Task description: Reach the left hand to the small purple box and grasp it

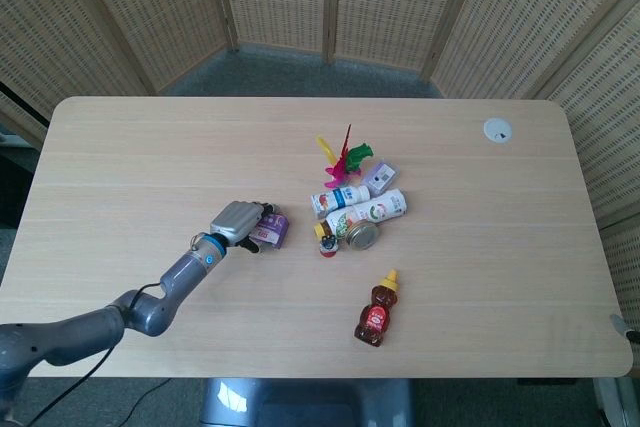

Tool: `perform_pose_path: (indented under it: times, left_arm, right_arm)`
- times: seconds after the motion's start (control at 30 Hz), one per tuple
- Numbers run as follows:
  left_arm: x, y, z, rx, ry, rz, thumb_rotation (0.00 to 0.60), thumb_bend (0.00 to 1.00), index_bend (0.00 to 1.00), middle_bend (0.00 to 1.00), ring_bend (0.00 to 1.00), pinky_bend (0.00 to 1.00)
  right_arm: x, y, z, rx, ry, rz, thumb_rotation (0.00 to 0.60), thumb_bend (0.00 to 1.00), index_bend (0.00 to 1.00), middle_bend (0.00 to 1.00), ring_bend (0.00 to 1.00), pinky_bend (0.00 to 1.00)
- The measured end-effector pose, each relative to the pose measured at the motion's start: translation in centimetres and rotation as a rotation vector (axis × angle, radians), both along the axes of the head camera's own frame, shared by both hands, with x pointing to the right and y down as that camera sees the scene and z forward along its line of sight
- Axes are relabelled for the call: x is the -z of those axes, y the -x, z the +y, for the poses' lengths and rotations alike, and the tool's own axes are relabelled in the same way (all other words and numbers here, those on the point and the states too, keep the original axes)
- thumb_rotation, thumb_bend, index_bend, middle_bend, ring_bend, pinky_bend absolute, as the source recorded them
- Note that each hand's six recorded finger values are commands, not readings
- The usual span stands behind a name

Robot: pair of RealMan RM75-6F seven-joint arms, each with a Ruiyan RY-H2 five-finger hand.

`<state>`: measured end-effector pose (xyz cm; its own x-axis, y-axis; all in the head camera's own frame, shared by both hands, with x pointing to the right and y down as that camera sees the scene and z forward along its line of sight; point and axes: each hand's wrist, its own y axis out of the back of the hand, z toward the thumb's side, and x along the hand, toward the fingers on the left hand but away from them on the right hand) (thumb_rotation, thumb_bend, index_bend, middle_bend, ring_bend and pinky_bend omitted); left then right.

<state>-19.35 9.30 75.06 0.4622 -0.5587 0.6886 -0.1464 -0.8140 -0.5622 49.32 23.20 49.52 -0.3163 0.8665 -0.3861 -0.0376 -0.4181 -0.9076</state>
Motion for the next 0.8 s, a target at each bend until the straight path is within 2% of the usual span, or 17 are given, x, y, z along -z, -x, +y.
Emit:
perform_pose_path:
  times: [0.27, 0.4, 0.6, 0.8]
  left_arm:
    - [6.9, 4.6, -0.4, 0.083, -0.085, 0.081, 0.6, 0.41, 0.59, 0.63, 0.76, 0.56]
    - [11.1, 6.7, -1.1, 0.132, -0.156, 0.118, 0.6, 0.41, 0.59, 0.63, 0.76, 0.55]
    - [15.9, 8.0, -1.8, 0.19, -0.247, 0.183, 0.6, 0.41, 0.58, 0.62, 0.75, 0.54]
    - [19.5, 8.2, -2.7, 0.253, -0.336, 0.282, 0.6, 0.41, 0.58, 0.62, 0.74, 0.53]
  right_arm:
    - [-1.6, 1.1, -0.4, 0.034, 0.017, -0.052, 0.597, 0.16, 0.0, 0.0, 0.0, 0.0]
    - [-2.0, 1.3, -0.4, 0.038, 0.017, -0.072, 0.599, 0.16, 0.0, 0.0, 0.0, 0.0]
    - [-2.1, 1.2, 0.1, 0.032, 0.003, -0.106, 0.6, 0.16, 0.0, 0.0, 0.0, 0.0]
    - [-2.1, 1.0, 0.4, 0.033, -0.012, -0.127, 0.6, 0.16, 0.0, 0.0, 0.0, 0.0]
